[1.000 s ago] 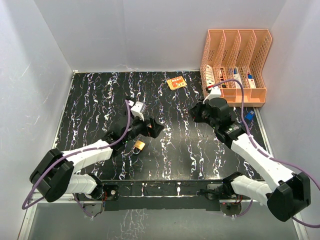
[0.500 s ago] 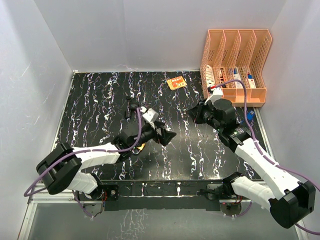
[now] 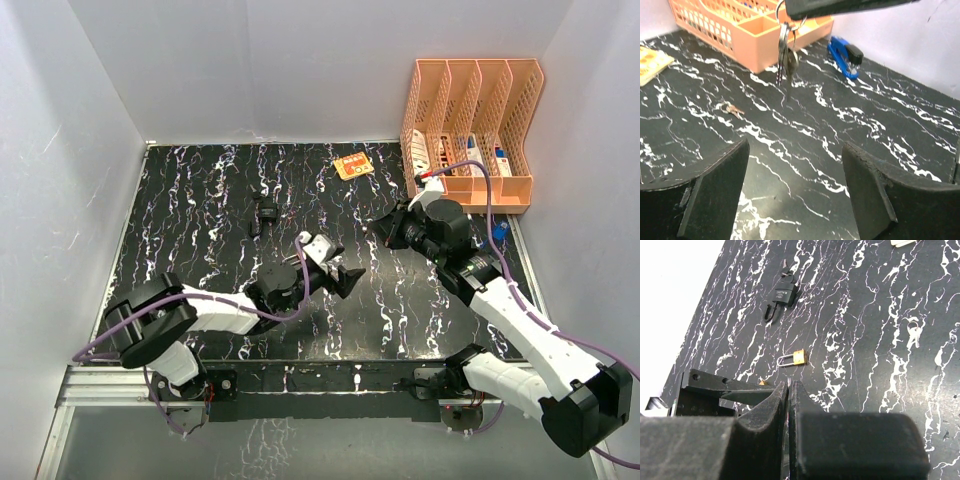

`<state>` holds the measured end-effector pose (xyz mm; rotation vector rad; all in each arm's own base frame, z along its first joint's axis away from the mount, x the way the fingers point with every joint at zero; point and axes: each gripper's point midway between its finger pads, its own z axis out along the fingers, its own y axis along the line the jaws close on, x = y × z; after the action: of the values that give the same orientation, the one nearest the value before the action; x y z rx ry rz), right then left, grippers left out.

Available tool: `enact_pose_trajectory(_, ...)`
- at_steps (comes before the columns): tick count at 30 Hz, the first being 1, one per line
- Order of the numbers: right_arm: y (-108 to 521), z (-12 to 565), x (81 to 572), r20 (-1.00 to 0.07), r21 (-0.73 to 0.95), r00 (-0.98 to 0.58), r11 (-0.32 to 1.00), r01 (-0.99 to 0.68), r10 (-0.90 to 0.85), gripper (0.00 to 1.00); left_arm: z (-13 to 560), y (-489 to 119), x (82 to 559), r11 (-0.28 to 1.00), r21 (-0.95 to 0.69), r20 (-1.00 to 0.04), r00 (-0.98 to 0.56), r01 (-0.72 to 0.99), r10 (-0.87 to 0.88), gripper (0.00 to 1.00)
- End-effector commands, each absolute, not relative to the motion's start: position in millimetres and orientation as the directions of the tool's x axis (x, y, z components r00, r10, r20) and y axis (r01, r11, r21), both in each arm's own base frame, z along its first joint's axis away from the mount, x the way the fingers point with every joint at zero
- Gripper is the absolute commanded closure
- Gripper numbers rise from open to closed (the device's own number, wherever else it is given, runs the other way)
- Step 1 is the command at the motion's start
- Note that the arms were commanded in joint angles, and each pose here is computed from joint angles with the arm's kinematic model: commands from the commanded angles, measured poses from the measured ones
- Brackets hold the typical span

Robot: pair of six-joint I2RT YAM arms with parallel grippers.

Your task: Unlock with the key

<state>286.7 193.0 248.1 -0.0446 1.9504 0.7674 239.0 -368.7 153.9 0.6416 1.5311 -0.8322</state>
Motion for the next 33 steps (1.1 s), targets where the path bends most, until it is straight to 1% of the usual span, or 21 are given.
enact_pose_trajectory(1,200.8,279.8,288.9,-0.816,0.541,-0.451,0.753,-0.375,0.362,1.00,197.8,-368.2,244.1,0.613,-0.050,-0.978,0.084,0.789,-0.189,0.29)
enact_pose_trajectory(5,204.2,280.0,289.3,-0.802,0.562,-0.462,0.742,-0.365,0.380,1.00,202.9,-371.0,243.1,0.611,-0.003,-0.963,0.163,0.792,-0.216,0.32)
enact_pose_trajectory(10,208.5,280.1,289.0,-0.789,0.581,-0.470,0.730,-0.361,0.396,1.00,199.6,-377.3,245.4,0.610,0.023,-0.954,0.200,0.792,-0.224,0.34)
enact_pose_trajectory(13,210.6,278.7,289.0,-0.787,0.583,-0.475,0.729,-0.360,0.395,1.00,198.8,-375.6,247.9,0.623,0.025,-0.942,0.227,0.782,-0.247,0.40)
enact_pose_trajectory(16,212.5,278.0,288.2,-0.785,0.585,-0.477,0.726,-0.362,0.395,1.00,198.0,-377.0,251.2,0.633,0.028,-0.938,0.239,0.774,-0.251,0.44)
enact_pose_trajectory(33,219.3,260.1,281.4,-0.770,0.596,-0.508,0.721,-0.354,0.387,1.00,215.4,-384.2,262.2,0.665,0.057,-0.917,0.302,0.745,-0.259,0.49)
